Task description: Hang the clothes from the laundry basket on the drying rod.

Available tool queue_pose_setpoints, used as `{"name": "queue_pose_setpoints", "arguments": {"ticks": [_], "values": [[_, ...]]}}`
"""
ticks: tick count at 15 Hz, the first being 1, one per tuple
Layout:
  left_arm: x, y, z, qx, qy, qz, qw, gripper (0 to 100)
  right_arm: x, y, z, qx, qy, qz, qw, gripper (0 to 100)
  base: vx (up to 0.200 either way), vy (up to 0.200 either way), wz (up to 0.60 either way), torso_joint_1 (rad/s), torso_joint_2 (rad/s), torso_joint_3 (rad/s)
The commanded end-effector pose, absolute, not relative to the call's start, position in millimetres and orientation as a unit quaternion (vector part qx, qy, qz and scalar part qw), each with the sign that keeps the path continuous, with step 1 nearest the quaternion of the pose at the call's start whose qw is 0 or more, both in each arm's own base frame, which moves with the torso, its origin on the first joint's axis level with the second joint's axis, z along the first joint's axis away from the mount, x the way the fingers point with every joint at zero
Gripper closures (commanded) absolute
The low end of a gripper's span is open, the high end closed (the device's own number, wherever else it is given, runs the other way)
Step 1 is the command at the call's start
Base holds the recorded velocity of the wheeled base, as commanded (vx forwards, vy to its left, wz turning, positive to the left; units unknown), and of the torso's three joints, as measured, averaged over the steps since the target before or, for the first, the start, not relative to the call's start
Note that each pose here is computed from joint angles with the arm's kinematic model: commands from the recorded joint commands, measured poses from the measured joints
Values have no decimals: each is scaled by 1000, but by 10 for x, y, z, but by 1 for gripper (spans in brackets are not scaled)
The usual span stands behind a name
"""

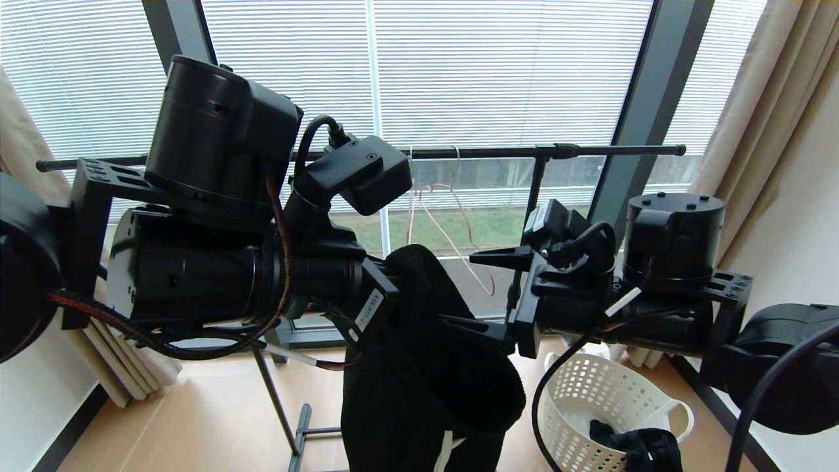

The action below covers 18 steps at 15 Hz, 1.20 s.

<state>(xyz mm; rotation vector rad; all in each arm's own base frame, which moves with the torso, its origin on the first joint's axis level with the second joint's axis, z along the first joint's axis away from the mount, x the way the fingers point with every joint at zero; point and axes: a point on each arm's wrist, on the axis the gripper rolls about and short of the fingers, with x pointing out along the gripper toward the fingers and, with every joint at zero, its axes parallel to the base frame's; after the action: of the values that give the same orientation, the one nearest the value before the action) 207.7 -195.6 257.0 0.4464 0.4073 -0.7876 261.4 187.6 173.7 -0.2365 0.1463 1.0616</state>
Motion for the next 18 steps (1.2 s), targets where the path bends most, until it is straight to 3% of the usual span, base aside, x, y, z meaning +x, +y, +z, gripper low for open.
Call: {"name": "queue_pose_setpoints", "arguments": {"ticks": [1,6,18], "values": [[2064,-1942,2589,213,192,-378,880,100,2743,2000,1608,-115,83,509,849,0,0,0,0,0,0,0],[2009,-1885,2615,211,189,-377,882,100,2918,2040,1389,-116,112,501,851,0,0,0,0,0,0,0],[1894,-1718,2572,211,196,-370,883,100,2888,1522,1111,-128,168,451,867,0,0,0,0,0,0,0]]}}
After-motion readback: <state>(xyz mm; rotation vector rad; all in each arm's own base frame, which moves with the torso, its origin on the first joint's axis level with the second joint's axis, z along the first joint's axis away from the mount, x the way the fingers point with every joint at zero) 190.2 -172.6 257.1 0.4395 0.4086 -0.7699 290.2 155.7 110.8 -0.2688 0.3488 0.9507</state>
